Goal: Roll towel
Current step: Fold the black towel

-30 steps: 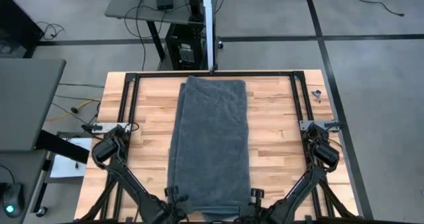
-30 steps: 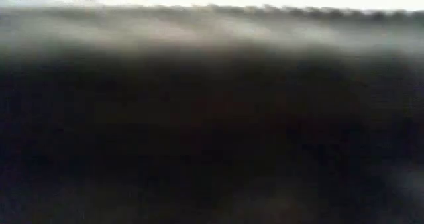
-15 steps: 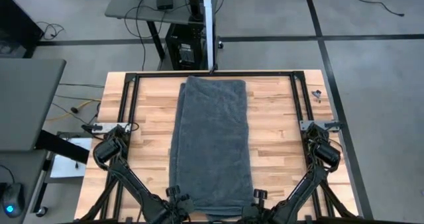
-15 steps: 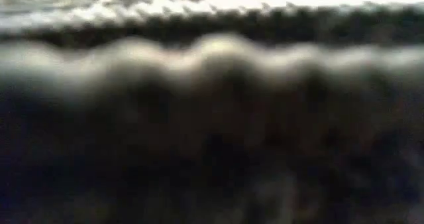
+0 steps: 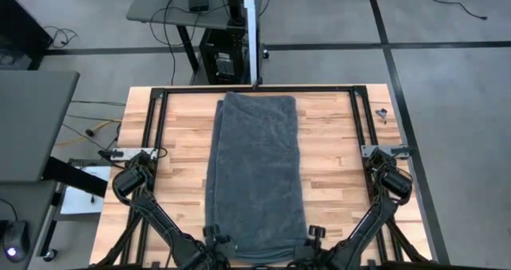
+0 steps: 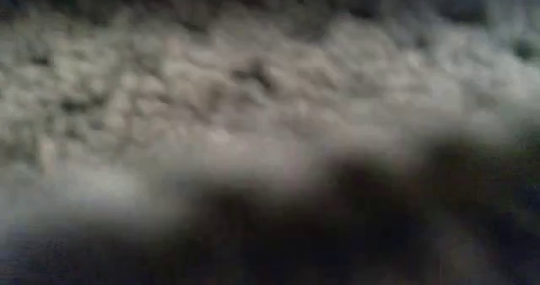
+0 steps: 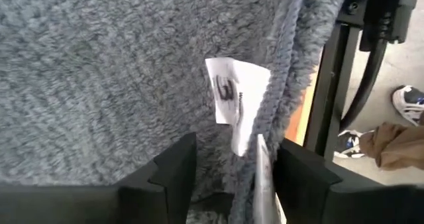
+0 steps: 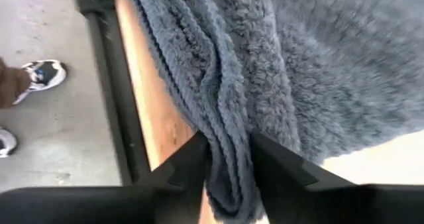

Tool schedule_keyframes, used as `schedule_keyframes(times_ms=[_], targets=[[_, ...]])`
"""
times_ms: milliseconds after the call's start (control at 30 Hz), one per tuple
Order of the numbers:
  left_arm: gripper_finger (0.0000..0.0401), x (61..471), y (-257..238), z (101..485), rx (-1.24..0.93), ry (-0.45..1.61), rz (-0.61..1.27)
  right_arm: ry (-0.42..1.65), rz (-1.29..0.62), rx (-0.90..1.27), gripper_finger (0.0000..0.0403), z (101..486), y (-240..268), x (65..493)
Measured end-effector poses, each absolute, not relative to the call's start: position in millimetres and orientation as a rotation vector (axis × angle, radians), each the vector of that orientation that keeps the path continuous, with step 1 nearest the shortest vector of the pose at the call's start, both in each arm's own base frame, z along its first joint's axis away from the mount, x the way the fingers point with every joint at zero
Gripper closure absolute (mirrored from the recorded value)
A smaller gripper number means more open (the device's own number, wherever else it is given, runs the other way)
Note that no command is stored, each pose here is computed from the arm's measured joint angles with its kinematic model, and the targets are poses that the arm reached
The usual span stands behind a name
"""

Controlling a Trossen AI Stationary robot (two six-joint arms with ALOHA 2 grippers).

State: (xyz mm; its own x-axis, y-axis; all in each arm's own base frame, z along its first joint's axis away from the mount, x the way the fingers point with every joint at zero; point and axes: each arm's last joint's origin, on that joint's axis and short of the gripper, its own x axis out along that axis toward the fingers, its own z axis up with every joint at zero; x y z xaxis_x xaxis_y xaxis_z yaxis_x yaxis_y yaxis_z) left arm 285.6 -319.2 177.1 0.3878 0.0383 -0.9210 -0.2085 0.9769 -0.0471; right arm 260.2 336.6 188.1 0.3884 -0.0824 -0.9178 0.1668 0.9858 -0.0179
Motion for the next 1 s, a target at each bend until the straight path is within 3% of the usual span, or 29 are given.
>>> schedule_keyframes(times_ms=[133,367,767,1000], targets=[[0.0238,287,-321,181,-0.163,1.157,0.143,1.115,-0.134,0.04,0.0212,191,344,252],[0.0239,287,-321,180,-0.193,1.155,0.16,1.032,-0.035,-0.035,0.0153,160,369,251],[0.0239,287,-321,180,-0.207,1.153,0.17,0.947,-0.075,-0.107,0.0148,138,355,291],[0.0239,287,-321,180,-0.207,1.153,0.169,0.956,-0.039,-0.13,0.0148,123,364,287]])
